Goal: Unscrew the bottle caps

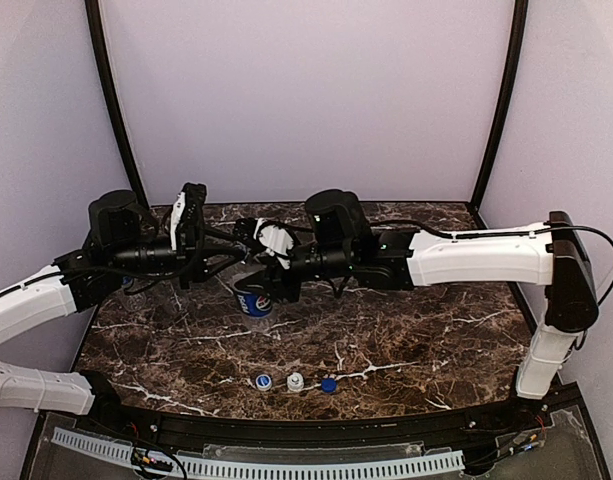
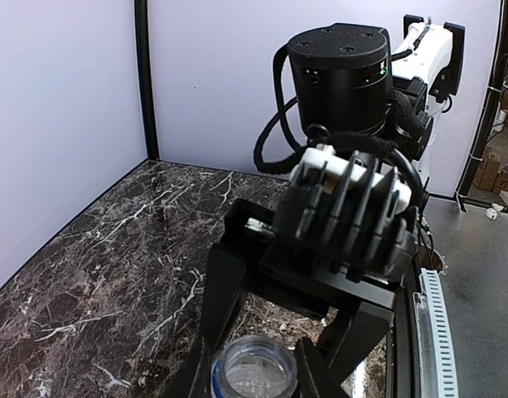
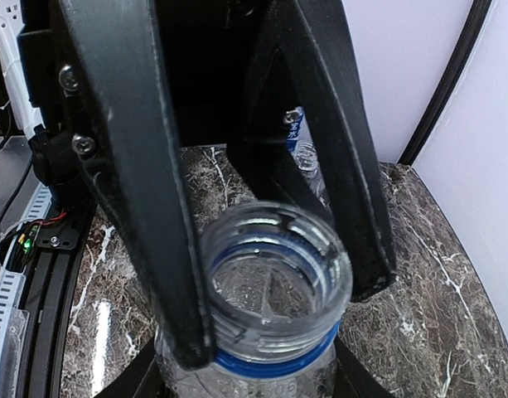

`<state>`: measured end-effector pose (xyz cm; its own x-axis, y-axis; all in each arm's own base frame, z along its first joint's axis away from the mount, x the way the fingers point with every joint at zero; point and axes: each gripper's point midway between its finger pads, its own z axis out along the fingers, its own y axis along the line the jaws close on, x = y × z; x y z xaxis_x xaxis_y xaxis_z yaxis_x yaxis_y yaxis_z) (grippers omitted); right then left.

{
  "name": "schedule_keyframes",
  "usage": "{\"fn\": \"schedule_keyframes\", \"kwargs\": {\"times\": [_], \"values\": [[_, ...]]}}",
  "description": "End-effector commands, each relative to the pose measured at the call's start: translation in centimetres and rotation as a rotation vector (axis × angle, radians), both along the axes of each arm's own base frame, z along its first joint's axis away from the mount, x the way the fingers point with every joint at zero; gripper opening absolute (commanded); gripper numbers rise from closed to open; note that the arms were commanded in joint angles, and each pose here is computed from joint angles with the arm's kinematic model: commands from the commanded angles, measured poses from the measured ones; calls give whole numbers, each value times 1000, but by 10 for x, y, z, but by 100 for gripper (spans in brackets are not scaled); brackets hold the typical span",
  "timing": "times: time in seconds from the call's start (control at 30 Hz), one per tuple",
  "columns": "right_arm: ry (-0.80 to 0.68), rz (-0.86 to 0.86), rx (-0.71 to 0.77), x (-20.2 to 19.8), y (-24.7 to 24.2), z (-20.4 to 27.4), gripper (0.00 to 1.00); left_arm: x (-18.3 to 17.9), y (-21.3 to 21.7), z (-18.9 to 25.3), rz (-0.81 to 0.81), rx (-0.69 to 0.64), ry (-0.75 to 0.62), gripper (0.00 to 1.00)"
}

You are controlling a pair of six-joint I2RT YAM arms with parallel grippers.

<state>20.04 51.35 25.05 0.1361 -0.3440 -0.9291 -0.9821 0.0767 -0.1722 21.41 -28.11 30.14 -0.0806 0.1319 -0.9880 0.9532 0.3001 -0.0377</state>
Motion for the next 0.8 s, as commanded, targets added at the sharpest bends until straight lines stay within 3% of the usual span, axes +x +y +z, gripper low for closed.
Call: {"fn": "schedule_keyframes", "kwargs": {"times": [0.0, 0.07, 0.1, 0.2, 0.33, 0.47, 0.77], "values": [[-24, -33, 33, 6, 6, 11, 59, 11, 6, 8, 88, -9, -34, 1], [-30, -106, 23, 18, 3, 8, 88, 25, 14, 4, 170, 11, -56, 1], [-36, -146, 15, 25, 1, 6, 97, 33, 20, 1, 219, 36, -85, 1], [-56, -255, -5, 45, -9, 1, 99, 64, 45, -11, 383, 86, -106, 1], [-53, -282, 6, 51, -16, 4, 99, 102, 87, -19, 556, 45, -16, 1], [-59, -276, 13, 51, -18, 5, 99, 115, 109, -34, 625, 52, 10, 1], [-57, -250, -7, 47, -18, 0, 99, 109, 118, -62, 636, -1, 113, 1]]}}
